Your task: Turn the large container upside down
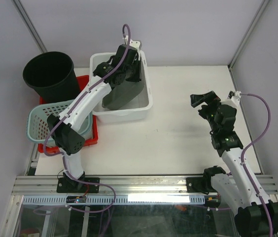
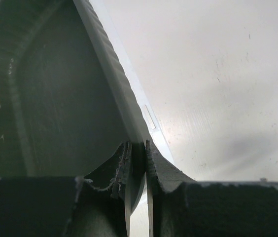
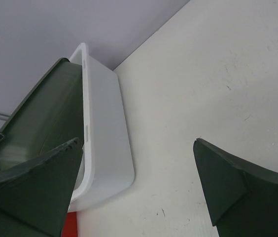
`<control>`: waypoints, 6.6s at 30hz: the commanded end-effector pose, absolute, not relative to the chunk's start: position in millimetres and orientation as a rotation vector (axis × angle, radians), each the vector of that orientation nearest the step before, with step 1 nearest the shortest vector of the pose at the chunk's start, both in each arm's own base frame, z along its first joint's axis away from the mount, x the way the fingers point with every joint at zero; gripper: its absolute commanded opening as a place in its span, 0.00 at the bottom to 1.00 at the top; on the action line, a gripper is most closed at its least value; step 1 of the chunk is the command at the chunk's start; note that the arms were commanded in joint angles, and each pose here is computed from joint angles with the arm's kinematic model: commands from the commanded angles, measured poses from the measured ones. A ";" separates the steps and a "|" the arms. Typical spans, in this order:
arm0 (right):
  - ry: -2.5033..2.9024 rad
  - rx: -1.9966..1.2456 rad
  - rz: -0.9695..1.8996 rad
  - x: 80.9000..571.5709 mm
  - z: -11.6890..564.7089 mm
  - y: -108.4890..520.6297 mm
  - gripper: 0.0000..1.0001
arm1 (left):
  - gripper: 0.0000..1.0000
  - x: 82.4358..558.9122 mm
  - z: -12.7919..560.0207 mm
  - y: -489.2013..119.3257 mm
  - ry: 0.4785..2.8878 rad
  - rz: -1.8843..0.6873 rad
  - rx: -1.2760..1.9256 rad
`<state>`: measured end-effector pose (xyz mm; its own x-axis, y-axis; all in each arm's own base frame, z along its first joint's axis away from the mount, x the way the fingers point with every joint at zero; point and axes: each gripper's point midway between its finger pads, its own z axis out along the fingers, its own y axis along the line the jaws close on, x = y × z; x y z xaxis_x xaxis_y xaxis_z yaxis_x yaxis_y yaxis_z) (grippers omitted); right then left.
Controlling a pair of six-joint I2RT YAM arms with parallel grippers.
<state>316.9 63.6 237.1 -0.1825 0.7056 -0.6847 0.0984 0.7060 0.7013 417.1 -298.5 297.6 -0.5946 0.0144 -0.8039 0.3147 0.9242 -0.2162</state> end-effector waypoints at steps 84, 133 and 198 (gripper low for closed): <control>1.524 0.797 0.186 210.6 287.9 -14.2 0.35 | 0.00 381.4 321.0 -484.5 1.830 -1.752 0.192; 2.088 0.469 -0.037 452.2 353.6 95.2 0.98 | 0.00 414.3 205.3 -439.3 2.075 -1.906 -0.392; 2.401 0.472 -0.857 318.2 194.7 -82.5 0.90 | 0.94 362.4 266.5 -481.1 2.042 -1.922 0.204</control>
<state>311.9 -79.0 172.6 -0.8662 0.1082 -0.4878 0.3968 0.7423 -0.5400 374.9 -473.2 231.9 -0.9649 -0.1872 -0.1840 0.1718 0.0793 -0.9819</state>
